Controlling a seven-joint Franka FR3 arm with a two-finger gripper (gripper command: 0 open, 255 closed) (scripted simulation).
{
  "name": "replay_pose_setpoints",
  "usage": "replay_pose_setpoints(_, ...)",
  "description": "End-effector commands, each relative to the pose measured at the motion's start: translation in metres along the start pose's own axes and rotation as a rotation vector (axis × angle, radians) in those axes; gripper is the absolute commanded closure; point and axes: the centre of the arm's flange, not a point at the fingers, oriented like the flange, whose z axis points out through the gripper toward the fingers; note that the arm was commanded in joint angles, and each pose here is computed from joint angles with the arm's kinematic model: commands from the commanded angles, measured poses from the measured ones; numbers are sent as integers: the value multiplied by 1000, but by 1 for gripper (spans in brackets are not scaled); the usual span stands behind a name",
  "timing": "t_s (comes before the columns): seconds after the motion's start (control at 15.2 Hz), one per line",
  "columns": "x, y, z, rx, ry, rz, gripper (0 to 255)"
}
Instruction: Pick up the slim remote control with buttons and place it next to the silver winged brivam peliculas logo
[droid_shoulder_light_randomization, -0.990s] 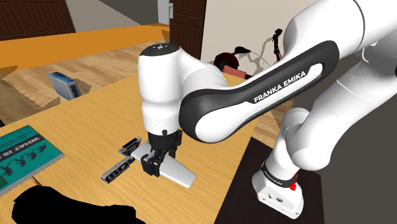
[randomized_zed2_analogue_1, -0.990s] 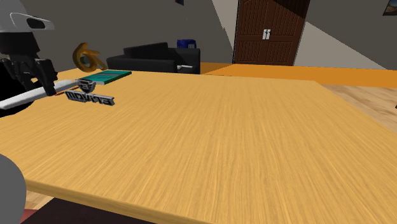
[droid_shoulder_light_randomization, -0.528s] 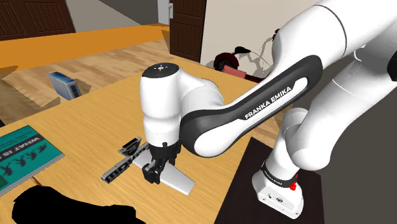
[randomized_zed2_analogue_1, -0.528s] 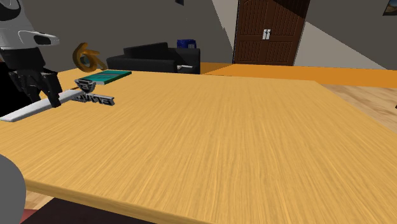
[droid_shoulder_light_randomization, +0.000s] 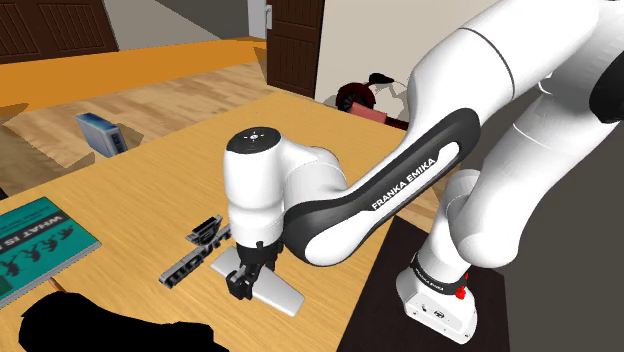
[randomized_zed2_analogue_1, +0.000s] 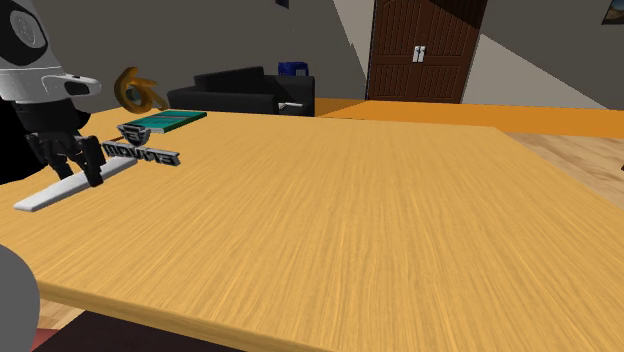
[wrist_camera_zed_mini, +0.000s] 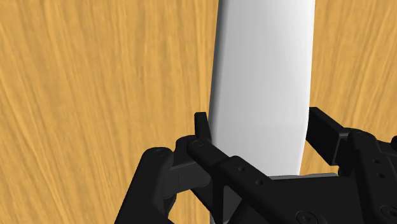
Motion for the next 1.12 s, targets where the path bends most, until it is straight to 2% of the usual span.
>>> replay_pose_setpoints(0.0, 0, 0, 3, 1, 1, 0, 255)
replay_pose_setpoints(0.4, 0, 0, 3, 1, 1, 0, 255)
replay_pose_setpoints(0.46, 0, 0, 3, 1, 1, 0, 0)
replay_pose_setpoints(0.79, 0, 0, 3, 1, 1, 0, 0)
replay_pose_setpoints(1.06, 0, 0, -47, 1, 1, 0, 0)
